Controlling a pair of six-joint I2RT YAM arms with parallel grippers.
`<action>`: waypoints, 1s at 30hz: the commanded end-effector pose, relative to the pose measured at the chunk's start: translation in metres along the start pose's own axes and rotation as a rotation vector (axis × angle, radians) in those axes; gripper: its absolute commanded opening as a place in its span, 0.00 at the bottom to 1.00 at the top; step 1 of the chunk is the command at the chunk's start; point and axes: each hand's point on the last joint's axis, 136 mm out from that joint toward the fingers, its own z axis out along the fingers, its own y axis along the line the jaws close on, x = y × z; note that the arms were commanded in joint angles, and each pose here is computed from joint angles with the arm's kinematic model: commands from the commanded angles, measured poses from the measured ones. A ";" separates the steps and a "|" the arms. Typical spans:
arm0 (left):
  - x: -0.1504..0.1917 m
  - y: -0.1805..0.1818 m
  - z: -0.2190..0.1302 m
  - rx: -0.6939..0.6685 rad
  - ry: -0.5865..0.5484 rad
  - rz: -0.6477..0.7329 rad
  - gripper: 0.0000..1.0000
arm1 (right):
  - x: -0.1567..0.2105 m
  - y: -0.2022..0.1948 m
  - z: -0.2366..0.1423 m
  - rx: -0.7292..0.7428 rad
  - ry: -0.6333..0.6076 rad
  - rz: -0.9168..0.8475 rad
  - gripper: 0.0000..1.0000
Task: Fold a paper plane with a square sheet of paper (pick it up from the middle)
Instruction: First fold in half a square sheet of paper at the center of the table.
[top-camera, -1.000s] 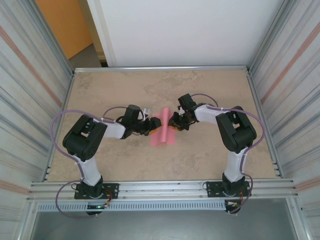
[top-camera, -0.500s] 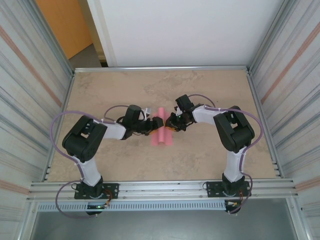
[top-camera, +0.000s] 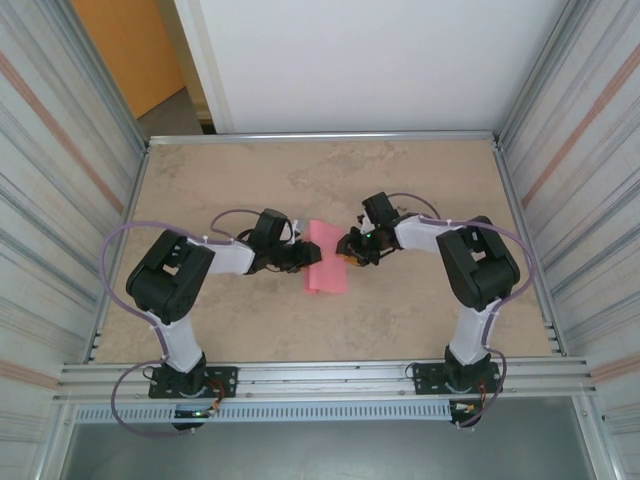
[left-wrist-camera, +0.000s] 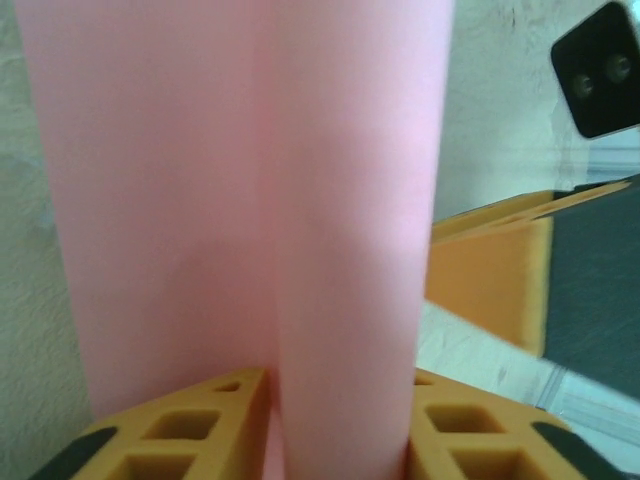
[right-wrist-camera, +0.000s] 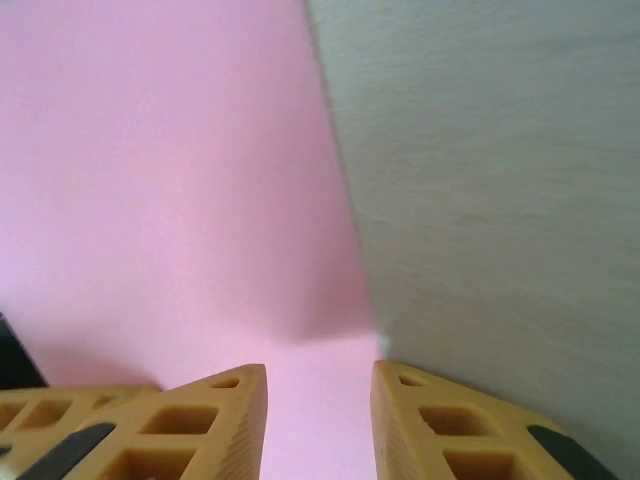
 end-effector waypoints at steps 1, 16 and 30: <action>-0.014 -0.023 -0.017 0.058 -0.018 0.060 0.29 | -0.011 0.015 -0.036 -0.076 -0.085 -0.048 0.40; -0.042 -0.140 -0.098 0.474 -0.011 0.166 0.23 | -0.007 0.090 -0.116 -0.439 -0.137 -0.255 0.76; -0.051 -0.136 -0.099 0.469 -0.019 0.122 0.23 | 0.004 0.123 -0.140 -0.563 -0.122 -0.332 0.60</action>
